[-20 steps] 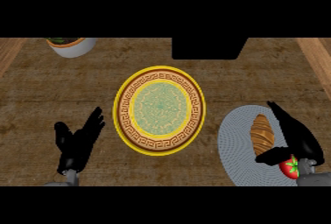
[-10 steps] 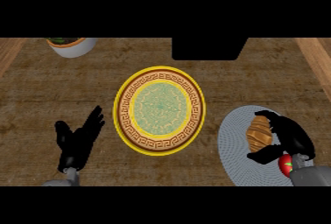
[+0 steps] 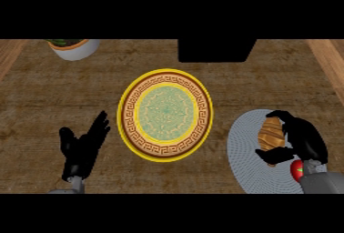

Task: Pick the croissant from the placemat and place it in the plate

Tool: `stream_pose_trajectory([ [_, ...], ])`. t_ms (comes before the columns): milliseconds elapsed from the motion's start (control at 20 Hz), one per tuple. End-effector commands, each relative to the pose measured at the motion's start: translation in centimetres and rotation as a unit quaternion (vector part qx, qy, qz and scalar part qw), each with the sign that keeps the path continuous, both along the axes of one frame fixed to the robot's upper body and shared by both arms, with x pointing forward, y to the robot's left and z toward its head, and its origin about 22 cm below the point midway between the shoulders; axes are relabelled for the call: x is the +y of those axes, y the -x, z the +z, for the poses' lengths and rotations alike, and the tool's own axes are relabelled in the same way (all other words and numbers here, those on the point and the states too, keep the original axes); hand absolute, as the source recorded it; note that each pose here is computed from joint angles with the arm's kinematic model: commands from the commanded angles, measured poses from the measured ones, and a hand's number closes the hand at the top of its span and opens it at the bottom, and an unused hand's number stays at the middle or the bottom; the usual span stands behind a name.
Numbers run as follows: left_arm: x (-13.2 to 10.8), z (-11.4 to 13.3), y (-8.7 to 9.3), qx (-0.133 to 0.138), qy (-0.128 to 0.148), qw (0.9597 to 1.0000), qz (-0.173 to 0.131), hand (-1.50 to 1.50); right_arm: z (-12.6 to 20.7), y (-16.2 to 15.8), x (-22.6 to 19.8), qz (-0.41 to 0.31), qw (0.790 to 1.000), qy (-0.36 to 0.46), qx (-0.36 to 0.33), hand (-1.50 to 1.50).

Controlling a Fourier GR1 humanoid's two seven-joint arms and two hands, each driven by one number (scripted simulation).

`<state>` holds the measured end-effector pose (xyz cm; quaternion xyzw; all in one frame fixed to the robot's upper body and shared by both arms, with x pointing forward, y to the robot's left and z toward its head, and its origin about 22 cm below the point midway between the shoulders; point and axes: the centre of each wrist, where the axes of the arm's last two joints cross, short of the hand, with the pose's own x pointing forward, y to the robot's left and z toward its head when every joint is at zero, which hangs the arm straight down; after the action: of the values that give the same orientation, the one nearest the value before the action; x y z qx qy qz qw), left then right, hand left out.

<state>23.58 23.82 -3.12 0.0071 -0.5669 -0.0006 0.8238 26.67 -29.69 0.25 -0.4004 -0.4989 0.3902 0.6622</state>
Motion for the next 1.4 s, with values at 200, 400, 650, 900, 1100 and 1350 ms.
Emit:
stream_pose_trajectory([
  [200,-1.1,0.1,-0.6,0.008,0.001,0.9992,-0.04,0.0,2.9,0.0,18.6,0.039,0.988,-0.082,-0.124,1.5],
  [400,-1.3,0.1,-0.7,0.014,-0.003,0.9984,-0.055,0.0,5.1,-0.1,21.6,0.028,0.979,-0.076,-0.186,1.5],
  [650,-2.3,-0.2,-0.6,0.021,0.002,0.9978,-0.063,0.0,7.1,0.0,24.0,-0.034,0.963,-0.095,-0.25,1.5],
  [900,-2.9,0.2,-1.1,0.013,0.003,0.9981,-0.06,0.0,8.8,0.0,25.7,-0.108,0.941,-0.131,-0.293,1.5],
  [1100,-2.5,-0.1,-1.1,0.018,0.004,0.9982,-0.058,0.0,9.0,0.2,26.5,-0.146,0.924,-0.152,-0.318,1.5],
  [1350,-2.5,-0.4,-0.6,0.015,0.003,0.9984,-0.054,0.0,8.9,-0.4,26.7,-0.174,0.906,-0.14,-0.361,1.5],
])
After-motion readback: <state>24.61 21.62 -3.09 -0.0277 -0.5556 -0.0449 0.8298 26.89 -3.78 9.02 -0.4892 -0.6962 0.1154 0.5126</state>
